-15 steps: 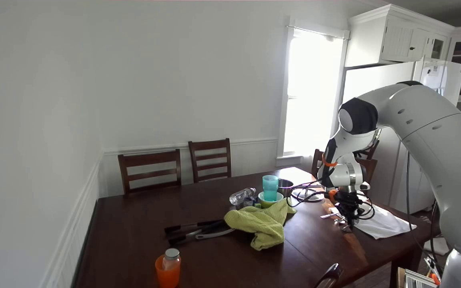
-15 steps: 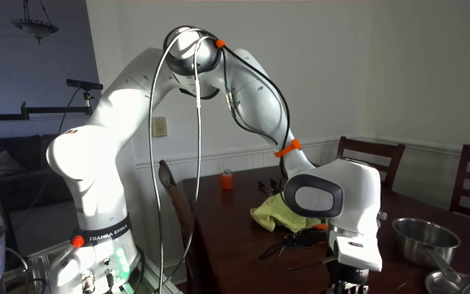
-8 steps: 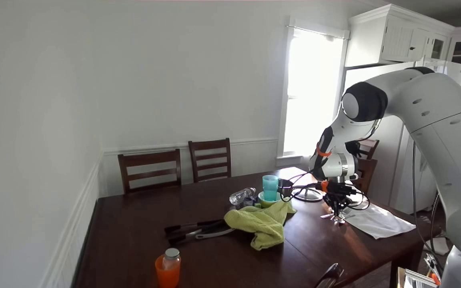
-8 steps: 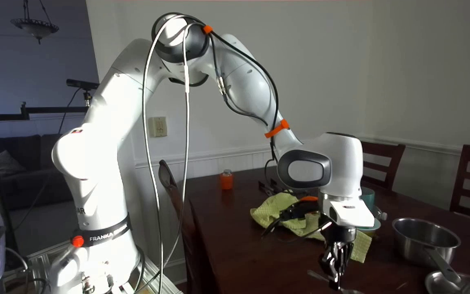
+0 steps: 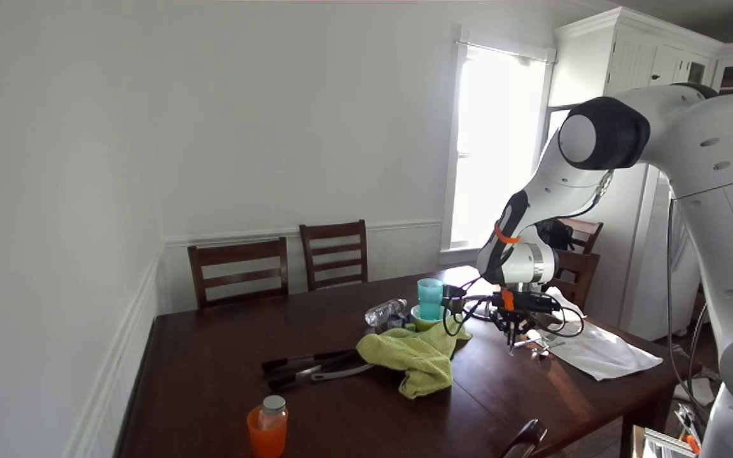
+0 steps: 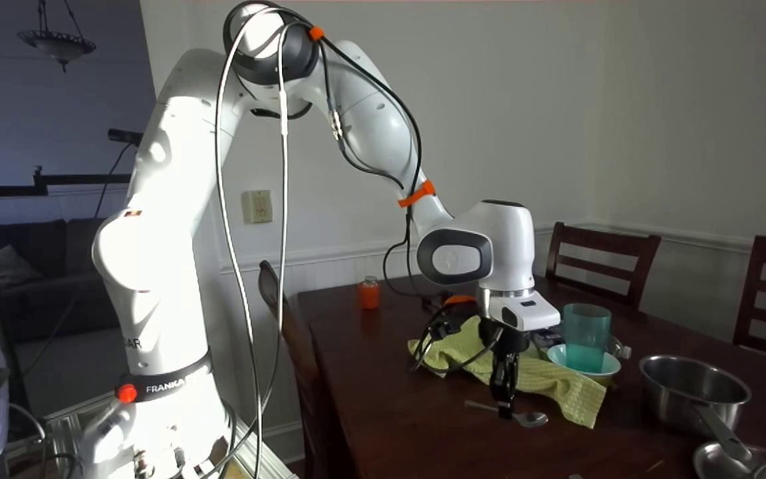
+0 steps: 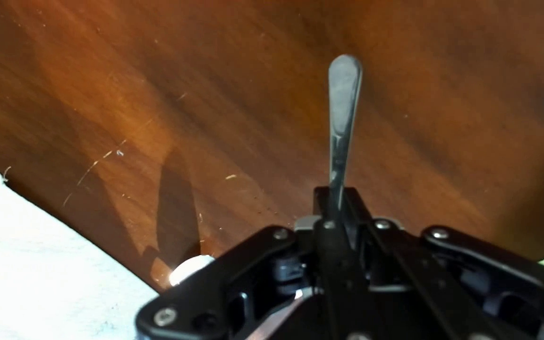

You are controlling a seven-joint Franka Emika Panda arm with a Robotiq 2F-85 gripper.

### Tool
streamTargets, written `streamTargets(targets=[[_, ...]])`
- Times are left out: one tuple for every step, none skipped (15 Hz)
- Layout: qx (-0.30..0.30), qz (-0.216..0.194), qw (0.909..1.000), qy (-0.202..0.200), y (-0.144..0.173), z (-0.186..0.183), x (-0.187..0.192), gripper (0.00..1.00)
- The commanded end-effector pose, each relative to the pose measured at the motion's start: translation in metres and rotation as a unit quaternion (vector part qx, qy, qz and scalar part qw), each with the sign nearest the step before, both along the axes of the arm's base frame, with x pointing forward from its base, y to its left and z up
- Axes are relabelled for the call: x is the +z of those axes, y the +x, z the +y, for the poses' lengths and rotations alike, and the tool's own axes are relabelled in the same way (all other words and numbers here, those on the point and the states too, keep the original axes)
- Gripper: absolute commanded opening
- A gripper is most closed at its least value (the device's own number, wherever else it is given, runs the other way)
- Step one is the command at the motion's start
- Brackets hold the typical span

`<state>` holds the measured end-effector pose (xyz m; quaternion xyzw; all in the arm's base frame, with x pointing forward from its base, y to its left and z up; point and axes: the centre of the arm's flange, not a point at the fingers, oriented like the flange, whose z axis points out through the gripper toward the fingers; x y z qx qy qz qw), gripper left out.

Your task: Move the cutlery to the left

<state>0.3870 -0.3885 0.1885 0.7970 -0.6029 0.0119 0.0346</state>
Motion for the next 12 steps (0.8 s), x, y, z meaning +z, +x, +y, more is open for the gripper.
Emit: streamTargets(targets=[[0.005, -0.001, 1.0, 0.001, 0.0, 0.003, 0.0, 0.07], [0.008, -0.001, 1.0, 0.001, -0.001, 0.004, 0.0, 0.07], [0.009, -0.001, 1.0, 0.002, -0.002, 0.004, 0.0, 0.07], [0.01, -0.001, 0.9999, 0.002, -0.003, 0.004, 0.0, 0.07], [0.011, -0.001, 0.9999, 0.002, -0.003, 0.004, 0.0, 0.07], [0.011, -0.001, 0.9999, 0.002, -0.002, 0.004, 0.0, 0.02], [0.03, -0.002, 0.9996, -0.003, -0.002, 0.009, -0.001, 0.02], [0.049, -0.006, 0.9988, -0.004, -0.002, 0.013, -0.001, 0.02], [0.064, -0.007, 0.9979, -0.006, -0.002, 0.015, -0.002, 0.02], [0.082, -0.009, 0.9966, -0.006, -0.001, 0.018, -0.002, 0.02], [0.1, -0.011, 0.9949, -0.007, 0.0, 0.022, -0.004, 0.02], [0.117, -0.012, 0.9931, -0.001, 0.001, 0.026, -0.007, 0.02]])
